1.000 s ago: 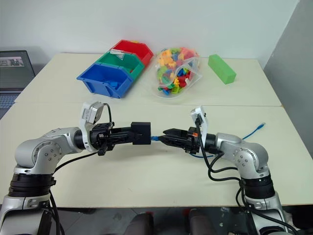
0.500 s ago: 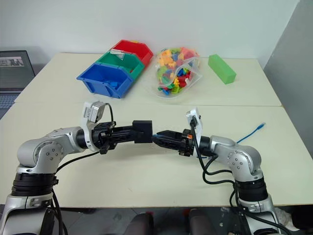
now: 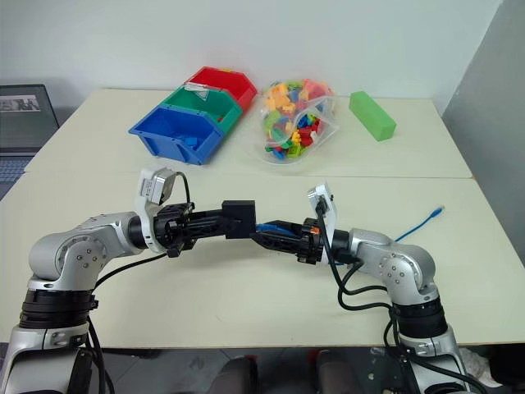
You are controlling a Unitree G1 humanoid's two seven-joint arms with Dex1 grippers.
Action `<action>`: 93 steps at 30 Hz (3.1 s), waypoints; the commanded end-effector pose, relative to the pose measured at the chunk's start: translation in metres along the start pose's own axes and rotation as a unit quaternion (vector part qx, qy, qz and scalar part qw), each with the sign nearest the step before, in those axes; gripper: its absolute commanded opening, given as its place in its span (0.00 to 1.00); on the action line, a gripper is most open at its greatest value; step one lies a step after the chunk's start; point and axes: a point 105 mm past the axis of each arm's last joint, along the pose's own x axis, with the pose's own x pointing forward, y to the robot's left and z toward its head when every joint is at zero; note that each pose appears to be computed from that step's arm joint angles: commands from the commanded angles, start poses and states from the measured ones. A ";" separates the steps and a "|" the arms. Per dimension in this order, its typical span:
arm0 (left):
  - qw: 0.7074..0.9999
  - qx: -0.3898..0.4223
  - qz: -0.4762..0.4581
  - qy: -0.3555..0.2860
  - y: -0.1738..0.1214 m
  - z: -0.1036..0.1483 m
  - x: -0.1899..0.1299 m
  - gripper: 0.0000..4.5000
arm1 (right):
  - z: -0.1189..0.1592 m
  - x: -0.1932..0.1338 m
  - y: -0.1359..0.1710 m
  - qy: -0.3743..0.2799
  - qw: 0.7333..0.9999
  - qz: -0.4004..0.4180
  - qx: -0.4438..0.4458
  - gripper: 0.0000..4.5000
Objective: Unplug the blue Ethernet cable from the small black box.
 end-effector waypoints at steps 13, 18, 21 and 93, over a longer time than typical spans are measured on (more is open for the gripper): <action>1.000 0.017 -0.008 -0.008 -0.005 0.009 -0.002 0.17 | 0.011 -0.001 0.007 -0.012 1.000 0.018 -0.018 0.49; 1.000 0.018 -0.008 -0.008 -0.005 0.009 -0.001 0.17 | 0.011 -0.001 0.007 -0.014 1.000 0.017 -0.018 0.49; 1.000 0.018 -0.008 -0.008 -0.005 0.009 -0.001 0.17 | 0.012 -0.001 0.006 -0.016 1.000 0.014 -0.018 0.49; 0.997 0.033 0.066 0.003 0.012 0.005 -0.027 0.17 | 0.023 -0.066 -0.150 -0.007 0.891 -0.404 -0.207 0.17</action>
